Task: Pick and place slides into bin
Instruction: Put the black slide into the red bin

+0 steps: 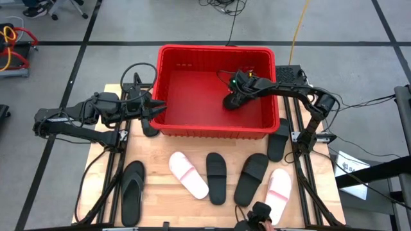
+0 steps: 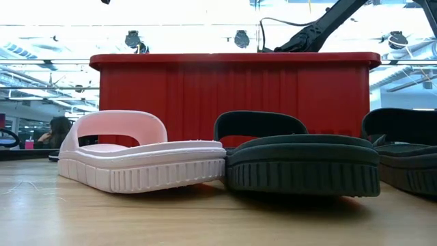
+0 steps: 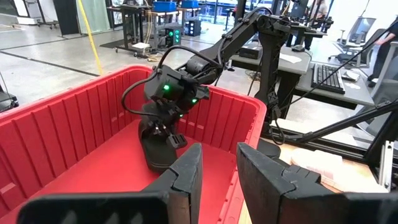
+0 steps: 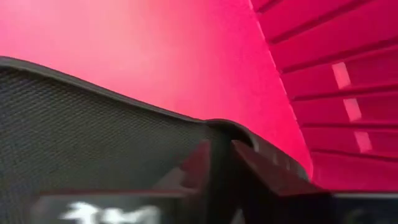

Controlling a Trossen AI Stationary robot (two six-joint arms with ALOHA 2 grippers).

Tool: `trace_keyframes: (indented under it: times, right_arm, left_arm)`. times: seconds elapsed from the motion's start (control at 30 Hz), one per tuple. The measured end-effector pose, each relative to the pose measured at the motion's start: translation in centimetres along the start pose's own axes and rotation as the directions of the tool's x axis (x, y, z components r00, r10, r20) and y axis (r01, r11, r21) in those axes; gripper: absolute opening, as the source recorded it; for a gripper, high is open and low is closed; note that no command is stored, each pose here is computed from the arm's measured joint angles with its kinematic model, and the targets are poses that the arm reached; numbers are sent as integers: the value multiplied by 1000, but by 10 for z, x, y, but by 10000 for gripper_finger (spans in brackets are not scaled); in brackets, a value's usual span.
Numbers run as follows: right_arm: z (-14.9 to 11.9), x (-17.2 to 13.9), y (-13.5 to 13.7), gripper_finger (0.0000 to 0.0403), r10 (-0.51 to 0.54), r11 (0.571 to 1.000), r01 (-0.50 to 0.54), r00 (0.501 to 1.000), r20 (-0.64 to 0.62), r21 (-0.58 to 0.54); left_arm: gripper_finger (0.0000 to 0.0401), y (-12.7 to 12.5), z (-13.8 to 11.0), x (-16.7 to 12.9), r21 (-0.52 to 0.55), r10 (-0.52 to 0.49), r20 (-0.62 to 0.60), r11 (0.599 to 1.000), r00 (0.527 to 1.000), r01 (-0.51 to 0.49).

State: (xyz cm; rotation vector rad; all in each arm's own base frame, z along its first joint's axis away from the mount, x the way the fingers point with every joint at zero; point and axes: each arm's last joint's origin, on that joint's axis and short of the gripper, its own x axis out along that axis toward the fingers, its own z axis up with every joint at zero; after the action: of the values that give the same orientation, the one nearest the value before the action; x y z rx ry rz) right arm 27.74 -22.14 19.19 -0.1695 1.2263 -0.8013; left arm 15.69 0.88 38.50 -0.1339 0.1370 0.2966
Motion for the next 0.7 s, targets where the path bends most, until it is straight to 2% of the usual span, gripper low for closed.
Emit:
trace_keyframes:
  times: [0.03, 0.1, 0.2, 0.47, 0.7]
  right_arm:
    - [0, 0, 0, 24, 0, 1000, 0, 1000, 2, -9]
    - [1, 0, 0, 9, 2, 999, -1, 1000, 8, -39]
    - [2, 0, 0, 4, 0, 997, 2, 1000, 21, -77]
    - [11, -7, 4, 0, -13, 954, 42, 995, 98, -298]
    - [15, -23, 14, 0, 13, 933, 36, 991, 134, -359]
  left_arm:
    - [97, 0, 0, 0, 0, 0, 0, 1000, 1000, 0]
    - [97, 0, 0, 0, 0, 0, 0, 1000, 1000, 0]
    - [97, 0, 0, 0, 0, 0, 0, 1000, 1000, 0]
    - [97, 0, 0, 0, 0, 0, 0, 1000, 1000, 0]
    - [97, 0, 0, 0, -3, 6, 2, 1000, 1000, -6]
